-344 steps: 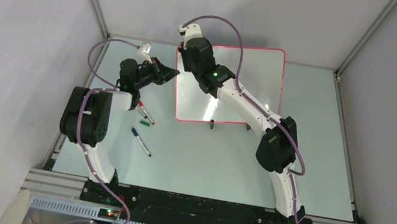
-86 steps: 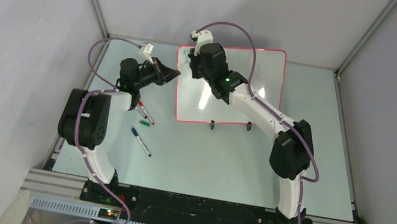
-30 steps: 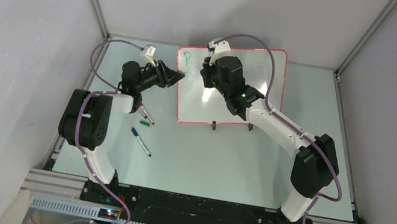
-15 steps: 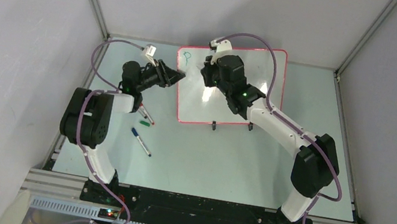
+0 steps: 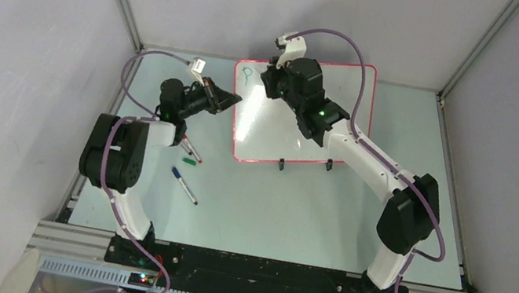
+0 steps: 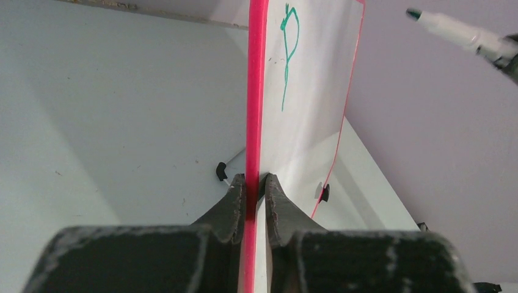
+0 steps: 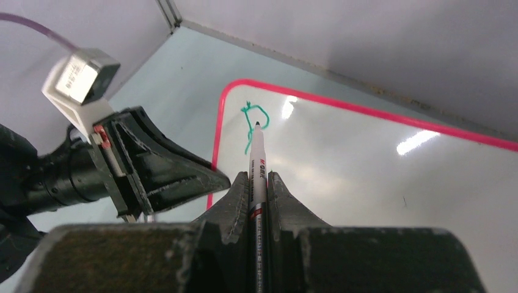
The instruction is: Write a sentence on the whiteboard
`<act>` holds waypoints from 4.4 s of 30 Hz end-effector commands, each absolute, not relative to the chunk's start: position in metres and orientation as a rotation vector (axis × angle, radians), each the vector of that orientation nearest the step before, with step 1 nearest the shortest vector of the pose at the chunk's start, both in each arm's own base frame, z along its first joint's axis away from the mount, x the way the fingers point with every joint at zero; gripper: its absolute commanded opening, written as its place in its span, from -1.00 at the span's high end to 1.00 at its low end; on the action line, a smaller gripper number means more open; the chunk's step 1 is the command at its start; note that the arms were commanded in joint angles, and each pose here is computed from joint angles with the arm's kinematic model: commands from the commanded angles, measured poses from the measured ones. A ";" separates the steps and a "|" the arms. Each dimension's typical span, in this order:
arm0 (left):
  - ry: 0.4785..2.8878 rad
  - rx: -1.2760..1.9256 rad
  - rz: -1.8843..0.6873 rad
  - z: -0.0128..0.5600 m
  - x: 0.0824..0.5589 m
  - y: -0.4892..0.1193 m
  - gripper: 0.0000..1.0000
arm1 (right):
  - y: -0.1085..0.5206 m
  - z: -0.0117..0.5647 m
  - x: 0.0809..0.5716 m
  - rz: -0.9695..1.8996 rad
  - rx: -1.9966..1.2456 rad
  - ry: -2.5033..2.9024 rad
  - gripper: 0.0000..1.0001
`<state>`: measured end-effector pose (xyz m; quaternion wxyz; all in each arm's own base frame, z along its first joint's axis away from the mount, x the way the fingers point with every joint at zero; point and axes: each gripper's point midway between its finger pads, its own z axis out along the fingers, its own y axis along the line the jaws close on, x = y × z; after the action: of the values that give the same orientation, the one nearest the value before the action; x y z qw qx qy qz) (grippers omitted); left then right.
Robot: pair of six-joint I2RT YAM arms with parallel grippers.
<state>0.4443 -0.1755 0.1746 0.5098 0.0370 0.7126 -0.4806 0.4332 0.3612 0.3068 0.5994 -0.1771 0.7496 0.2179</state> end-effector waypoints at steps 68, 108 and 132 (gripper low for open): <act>1.677 0.174 -1.170 0.188 0.449 -0.184 0.67 | 0.361 0.318 0.442 0.491 -0.373 1.746 1.00; 1.702 0.199 -1.157 0.183 0.451 -0.185 1.00 | 0.357 0.292 0.454 0.377 -0.352 1.840 1.00; 1.700 0.209 -1.158 0.184 0.449 -0.186 1.00 | 0.359 0.287 0.462 0.358 -0.346 1.851 1.00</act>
<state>0.4414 -0.1844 0.1686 0.4809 0.0621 0.7192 -0.4976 0.4533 0.3567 0.2703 0.5589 -0.1587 0.7998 0.1507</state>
